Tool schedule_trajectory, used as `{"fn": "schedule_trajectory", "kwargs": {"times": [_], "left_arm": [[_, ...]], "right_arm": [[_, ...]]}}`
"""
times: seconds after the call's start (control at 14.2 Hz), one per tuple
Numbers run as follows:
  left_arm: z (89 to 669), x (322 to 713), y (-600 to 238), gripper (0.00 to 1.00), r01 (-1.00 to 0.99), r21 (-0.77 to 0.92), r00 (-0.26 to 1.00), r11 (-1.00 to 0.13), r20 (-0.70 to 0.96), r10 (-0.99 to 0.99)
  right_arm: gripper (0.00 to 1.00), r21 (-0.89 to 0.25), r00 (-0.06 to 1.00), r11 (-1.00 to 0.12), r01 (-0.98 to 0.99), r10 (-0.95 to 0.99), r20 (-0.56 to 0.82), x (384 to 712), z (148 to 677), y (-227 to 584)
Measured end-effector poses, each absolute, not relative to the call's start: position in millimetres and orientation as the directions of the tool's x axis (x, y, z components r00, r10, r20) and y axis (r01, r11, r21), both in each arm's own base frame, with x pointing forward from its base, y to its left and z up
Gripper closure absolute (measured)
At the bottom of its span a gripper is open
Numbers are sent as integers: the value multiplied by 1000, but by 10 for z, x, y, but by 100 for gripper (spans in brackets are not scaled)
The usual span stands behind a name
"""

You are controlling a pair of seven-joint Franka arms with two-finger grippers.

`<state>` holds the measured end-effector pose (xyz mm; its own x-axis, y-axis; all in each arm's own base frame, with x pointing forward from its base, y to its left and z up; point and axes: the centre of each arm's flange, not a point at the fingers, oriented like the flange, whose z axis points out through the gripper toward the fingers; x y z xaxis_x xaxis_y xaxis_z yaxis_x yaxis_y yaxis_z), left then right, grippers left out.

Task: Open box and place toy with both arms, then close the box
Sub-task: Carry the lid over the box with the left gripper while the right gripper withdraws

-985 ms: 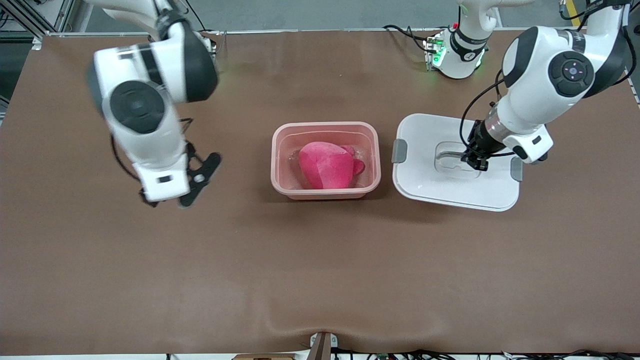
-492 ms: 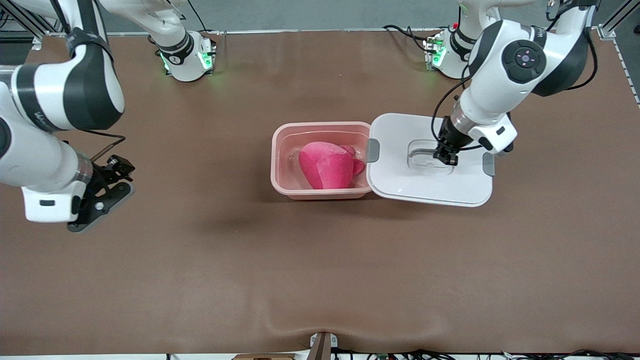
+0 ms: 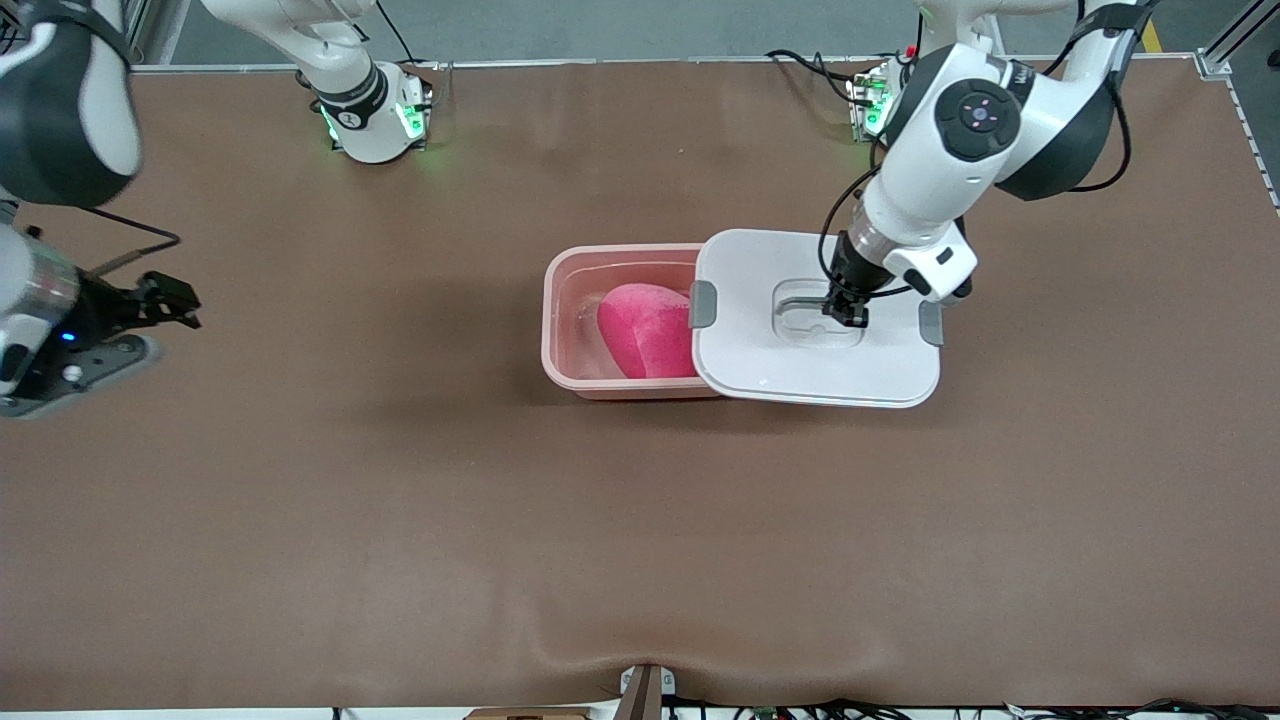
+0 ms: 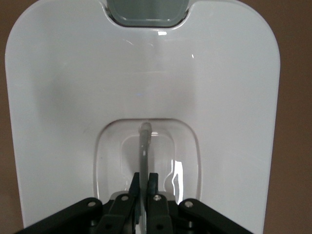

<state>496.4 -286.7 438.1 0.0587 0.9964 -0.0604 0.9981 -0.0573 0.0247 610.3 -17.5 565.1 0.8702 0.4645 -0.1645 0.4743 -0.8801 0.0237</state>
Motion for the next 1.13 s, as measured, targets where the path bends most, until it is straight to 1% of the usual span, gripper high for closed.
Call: {"fn": "schedule_trajectory", "kwargs": {"times": [0.21,0.56,0.84,1.13], "left_arm": [[4318,4915,-3130,93,999,25,29,-28,-50,998],[4190,4858,-3542,93,1000,-6,1,-2,-73,997],[4084,4825,-3832,93,1000,-17,-8,7,-74,997],[4035,4773,-4171,93,999,22,-38,39,-44,998]], "right_arm": [[0,18,896,-905,424,417,-153,5956,5775,-397],[0,28,955,-968,250,242,-168,5685,5913,-184],[0,19,962,-975,221,215,-166,5388,6002,-180],[0,17,979,-986,163,160,-130,5241,6187,-177]]}}
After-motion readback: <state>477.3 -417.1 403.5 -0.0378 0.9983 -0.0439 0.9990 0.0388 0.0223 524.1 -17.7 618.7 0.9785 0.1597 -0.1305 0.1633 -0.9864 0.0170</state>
